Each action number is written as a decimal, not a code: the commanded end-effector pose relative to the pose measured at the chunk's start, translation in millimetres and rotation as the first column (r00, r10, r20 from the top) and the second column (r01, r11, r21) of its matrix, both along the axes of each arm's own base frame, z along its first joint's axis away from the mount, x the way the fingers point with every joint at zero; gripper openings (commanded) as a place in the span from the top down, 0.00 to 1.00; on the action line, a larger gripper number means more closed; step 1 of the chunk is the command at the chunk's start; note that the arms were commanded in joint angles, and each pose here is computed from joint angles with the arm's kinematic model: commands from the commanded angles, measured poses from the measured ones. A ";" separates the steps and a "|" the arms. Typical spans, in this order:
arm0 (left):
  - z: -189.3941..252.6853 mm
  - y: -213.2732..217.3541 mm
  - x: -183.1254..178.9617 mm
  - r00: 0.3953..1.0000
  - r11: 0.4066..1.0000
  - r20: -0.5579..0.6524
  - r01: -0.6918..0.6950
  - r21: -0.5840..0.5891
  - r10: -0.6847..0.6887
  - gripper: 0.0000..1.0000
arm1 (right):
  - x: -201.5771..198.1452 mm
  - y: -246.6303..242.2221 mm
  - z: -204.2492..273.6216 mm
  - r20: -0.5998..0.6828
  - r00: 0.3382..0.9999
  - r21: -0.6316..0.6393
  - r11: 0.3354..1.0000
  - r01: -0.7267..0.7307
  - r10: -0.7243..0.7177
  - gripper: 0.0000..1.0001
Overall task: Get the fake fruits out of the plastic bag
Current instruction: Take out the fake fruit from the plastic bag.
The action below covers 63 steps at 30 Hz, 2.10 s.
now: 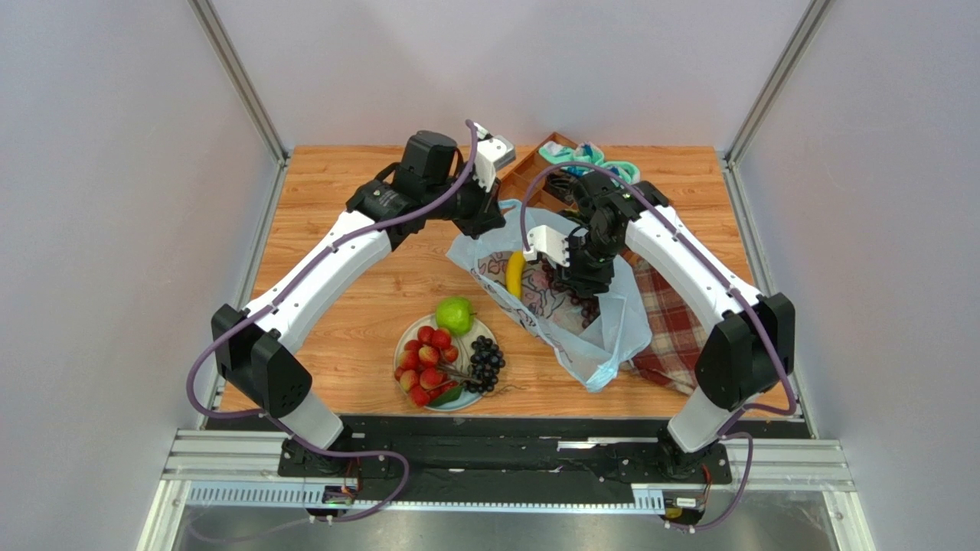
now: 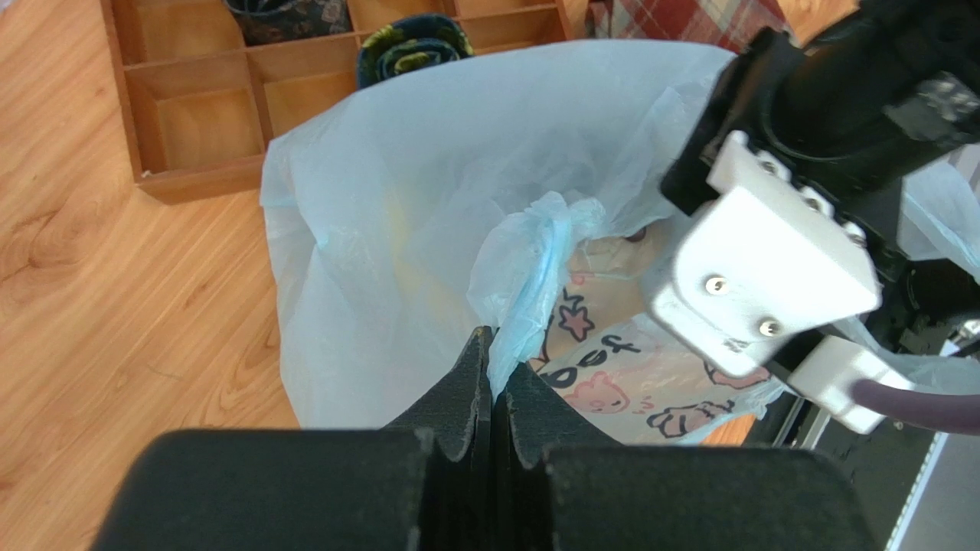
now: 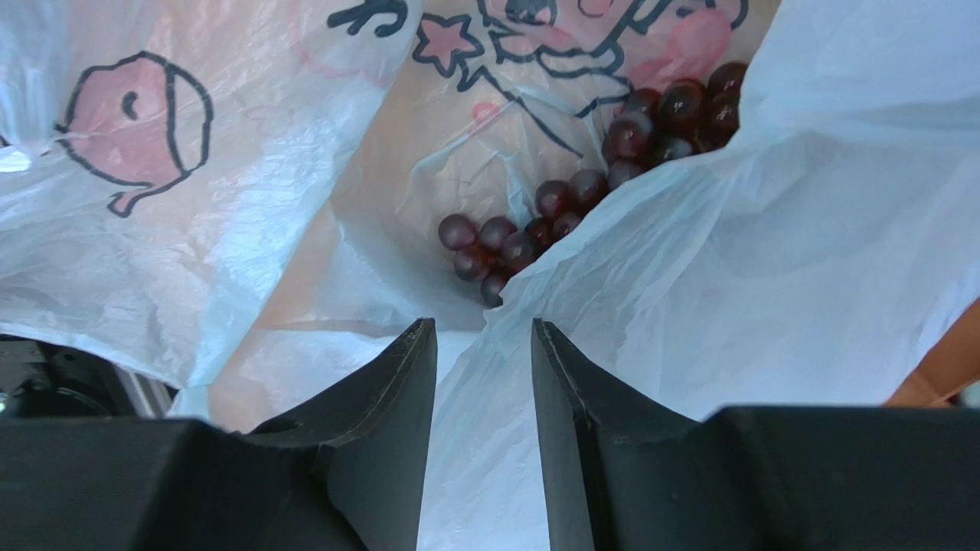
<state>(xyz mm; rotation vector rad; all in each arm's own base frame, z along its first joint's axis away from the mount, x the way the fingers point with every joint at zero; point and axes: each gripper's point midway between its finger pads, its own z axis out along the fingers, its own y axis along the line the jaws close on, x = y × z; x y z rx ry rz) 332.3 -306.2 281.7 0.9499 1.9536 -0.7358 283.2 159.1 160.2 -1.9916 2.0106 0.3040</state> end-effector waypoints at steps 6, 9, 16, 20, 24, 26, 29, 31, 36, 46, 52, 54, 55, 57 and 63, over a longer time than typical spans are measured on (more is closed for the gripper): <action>11.9 3.1 1.5 0.996 0.999 0.094 0.009 0.039 -0.013 1.00 | 45.4 20.7 -4.4 0.136 0.977 -0.003 0.986 -0.164 0.163 0.58; 15.5 7.6 9.8 0.991 0.998 0.131 -0.024 0.058 0.017 1.00 | 60.4 12.6 -31.2 0.124 0.977 -0.060 0.984 -0.168 0.175 0.55; 15.1 5.0 15.6 0.990 0.998 0.140 -0.028 0.060 0.019 1.00 | 106.8 -11.9 -59.3 0.148 0.988 -0.140 0.990 -0.032 0.053 0.41; 15.7 2.0 18.1 0.990 0.998 0.137 -0.024 0.052 0.016 1.00 | 126.4 -28.6 -65.7 0.193 0.981 -0.182 0.982 0.049 -0.013 0.40; 23.1 -2.8 18.1 0.991 1.000 0.136 -0.017 0.021 0.014 1.00 | 124.5 -51.6 -52.0 0.225 0.972 -0.212 0.971 0.111 -0.062 0.39; 27.5 -6.0 18.6 0.991 1.000 0.137 -0.012 0.007 0.011 1.00 | 115.7 -56.9 -29.8 0.261 0.964 -0.199 0.973 0.114 -0.059 0.38; 37.3 -8.9 18.8 0.990 1.000 0.141 -0.009 -0.022 0.012 1.00 | 90.5 -46.7 5.0 0.276 0.961 -0.101 0.993 0.063 -0.033 0.38; 40.2 -11.5 17.4 0.991 0.999 0.131 -0.007 -0.038 0.012 1.00 | 70.4 -30.4 21.3 0.251 0.968 0.002 1.000 0.000 0.000 0.39; 40.2 -15.1 18.8 0.993 0.998 0.116 -0.006 -0.056 0.013 1.00 | 45.7 -3.5 38.5 0.249 0.965 0.102 0.989 -0.110 0.082 0.44; 32.4 -10.8 20.0 0.993 0.999 0.114 -0.023 -0.031 0.026 1.00 | 49.7 52.4 36.7 0.178 0.953 0.145 0.951 -0.272 0.245 0.61; 31.8 -9.2 18.6 0.993 0.999 0.117 -0.024 -0.024 0.027 1.00 | 60.6 60.7 -8.8 0.135 0.934 0.050 0.939 -0.341 0.332 0.63; 32.0 -8.0 19.8 0.992 0.999 0.122 -0.028 -0.020 0.030 1.00 | 74.2 49.3 -33.3 0.095 0.946 -0.036 0.950 -0.309 0.311 0.60; 32.7 -7.5 18.8 0.992 0.999 0.124 -0.029 -0.020 0.031 1.00 | 82.5 46.2 -36.5 0.101 0.951 -0.053 0.956 -0.289 0.293 0.45; 33.1 -6.3 17.1 0.991 1.000 0.128 -0.025 -0.017 0.027 1.00 | 100.2 34.3 -52.9 0.091 0.969 -0.092 0.971 -0.222 0.230 0.17; 28.1 -3.5 14.0 0.992 1.000 0.123 -0.027 -0.010 0.028 1.00 | 110.6 -3.1 -78.8 -0.009 0.989 -0.216 0.965 -0.147 0.148 0.13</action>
